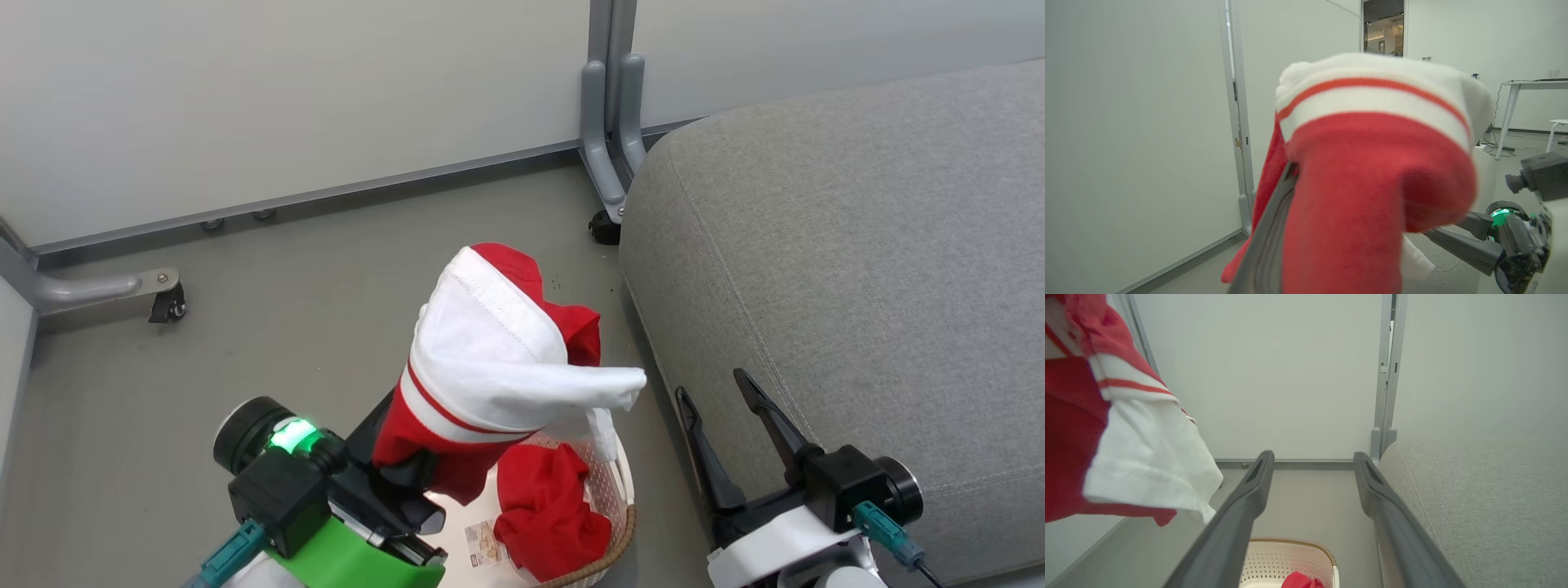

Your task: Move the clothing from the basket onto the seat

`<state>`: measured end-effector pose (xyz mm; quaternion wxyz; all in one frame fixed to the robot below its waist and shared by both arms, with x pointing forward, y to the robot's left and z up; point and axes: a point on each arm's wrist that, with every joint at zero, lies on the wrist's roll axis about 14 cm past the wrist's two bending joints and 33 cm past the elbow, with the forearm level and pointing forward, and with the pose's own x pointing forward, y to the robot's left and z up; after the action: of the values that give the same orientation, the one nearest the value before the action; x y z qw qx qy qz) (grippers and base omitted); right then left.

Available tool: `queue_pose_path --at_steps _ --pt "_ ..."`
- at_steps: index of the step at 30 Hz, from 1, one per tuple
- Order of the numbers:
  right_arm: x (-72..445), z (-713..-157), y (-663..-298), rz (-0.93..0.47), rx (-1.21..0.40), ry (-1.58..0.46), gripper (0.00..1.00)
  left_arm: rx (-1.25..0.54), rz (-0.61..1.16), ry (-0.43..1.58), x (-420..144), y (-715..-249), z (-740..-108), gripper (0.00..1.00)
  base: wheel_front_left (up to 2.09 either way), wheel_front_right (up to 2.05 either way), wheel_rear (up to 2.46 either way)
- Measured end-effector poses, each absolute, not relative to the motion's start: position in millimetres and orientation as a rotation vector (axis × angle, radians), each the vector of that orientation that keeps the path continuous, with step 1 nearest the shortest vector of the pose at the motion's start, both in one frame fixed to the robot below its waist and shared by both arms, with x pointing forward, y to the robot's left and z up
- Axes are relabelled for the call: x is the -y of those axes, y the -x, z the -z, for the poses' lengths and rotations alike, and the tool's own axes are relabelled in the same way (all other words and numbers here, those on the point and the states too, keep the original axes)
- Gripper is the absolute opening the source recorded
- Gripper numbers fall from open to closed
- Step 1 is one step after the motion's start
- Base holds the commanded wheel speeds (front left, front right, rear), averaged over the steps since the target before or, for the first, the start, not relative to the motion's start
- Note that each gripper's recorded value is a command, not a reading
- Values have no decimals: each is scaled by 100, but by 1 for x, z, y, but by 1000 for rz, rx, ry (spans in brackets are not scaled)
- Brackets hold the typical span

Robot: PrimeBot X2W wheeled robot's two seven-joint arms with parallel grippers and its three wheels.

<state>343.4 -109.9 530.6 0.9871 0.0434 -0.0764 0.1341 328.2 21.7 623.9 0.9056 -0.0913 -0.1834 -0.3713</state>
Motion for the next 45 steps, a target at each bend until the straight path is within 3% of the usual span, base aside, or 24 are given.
queue_pose_path --at_steps 22,32,45 --pt "111 -534 -345 -272 165 -82 100 364 748 226 -21 -335 -622 0 0 0 0" --pt "69 -570 -326 -540 261 -52 100 340 748 222 -19 -339 -614 0 0 0 0" --pt "52 -555 -329 -713 212 104 100 314 829 206 -2 -326 -607 0 0 0 0"
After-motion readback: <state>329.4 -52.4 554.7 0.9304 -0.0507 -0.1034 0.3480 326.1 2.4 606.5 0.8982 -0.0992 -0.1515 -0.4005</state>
